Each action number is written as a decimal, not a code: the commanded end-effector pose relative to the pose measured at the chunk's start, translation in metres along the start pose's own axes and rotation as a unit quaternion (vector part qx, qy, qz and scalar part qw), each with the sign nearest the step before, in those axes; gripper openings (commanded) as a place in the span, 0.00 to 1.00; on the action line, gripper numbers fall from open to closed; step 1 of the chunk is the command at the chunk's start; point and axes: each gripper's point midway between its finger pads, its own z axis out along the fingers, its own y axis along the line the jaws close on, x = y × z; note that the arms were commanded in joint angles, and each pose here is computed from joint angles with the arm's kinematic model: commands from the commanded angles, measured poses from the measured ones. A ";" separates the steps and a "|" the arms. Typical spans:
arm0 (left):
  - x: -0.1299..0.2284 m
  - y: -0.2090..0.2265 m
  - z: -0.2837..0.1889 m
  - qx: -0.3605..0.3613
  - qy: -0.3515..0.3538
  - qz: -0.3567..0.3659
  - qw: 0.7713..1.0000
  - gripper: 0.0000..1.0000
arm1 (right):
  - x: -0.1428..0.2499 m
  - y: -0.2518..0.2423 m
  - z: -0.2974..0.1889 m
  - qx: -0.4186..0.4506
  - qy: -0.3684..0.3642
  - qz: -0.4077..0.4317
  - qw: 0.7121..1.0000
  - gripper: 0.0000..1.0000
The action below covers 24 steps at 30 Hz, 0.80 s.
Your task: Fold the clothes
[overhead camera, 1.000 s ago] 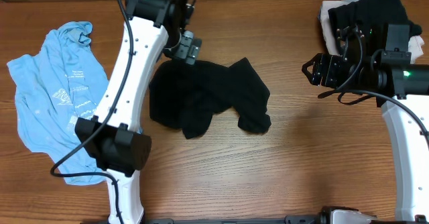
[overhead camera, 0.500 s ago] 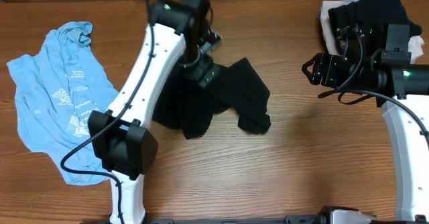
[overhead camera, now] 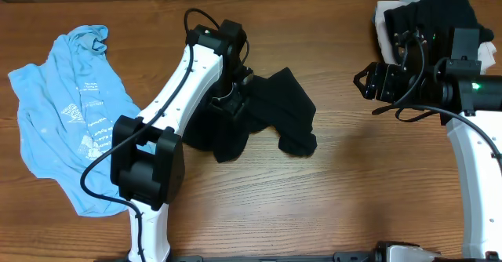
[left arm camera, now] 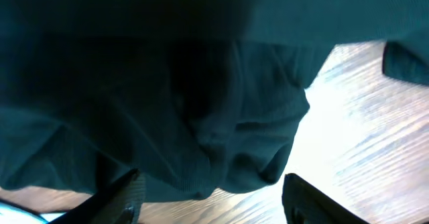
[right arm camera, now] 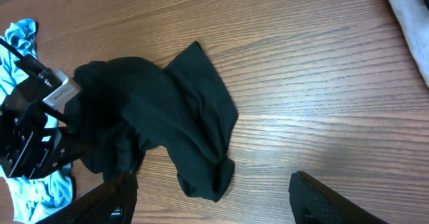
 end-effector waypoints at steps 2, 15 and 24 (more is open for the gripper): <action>0.006 0.002 0.003 -0.001 0.007 -0.041 0.999 0.63 | -0.011 0.005 -0.014 0.000 -0.027 -0.009 1.000 0.76; 0.019 0.027 0.025 -0.073 0.026 -0.102 0.992 0.54 | -0.011 0.001 -0.003 0.002 -0.015 -0.004 1.000 0.76; -0.002 0.027 0.028 -0.068 -0.019 -0.136 0.988 0.27 | -0.010 -0.003 0.005 0.003 -0.003 0.001 1.000 0.76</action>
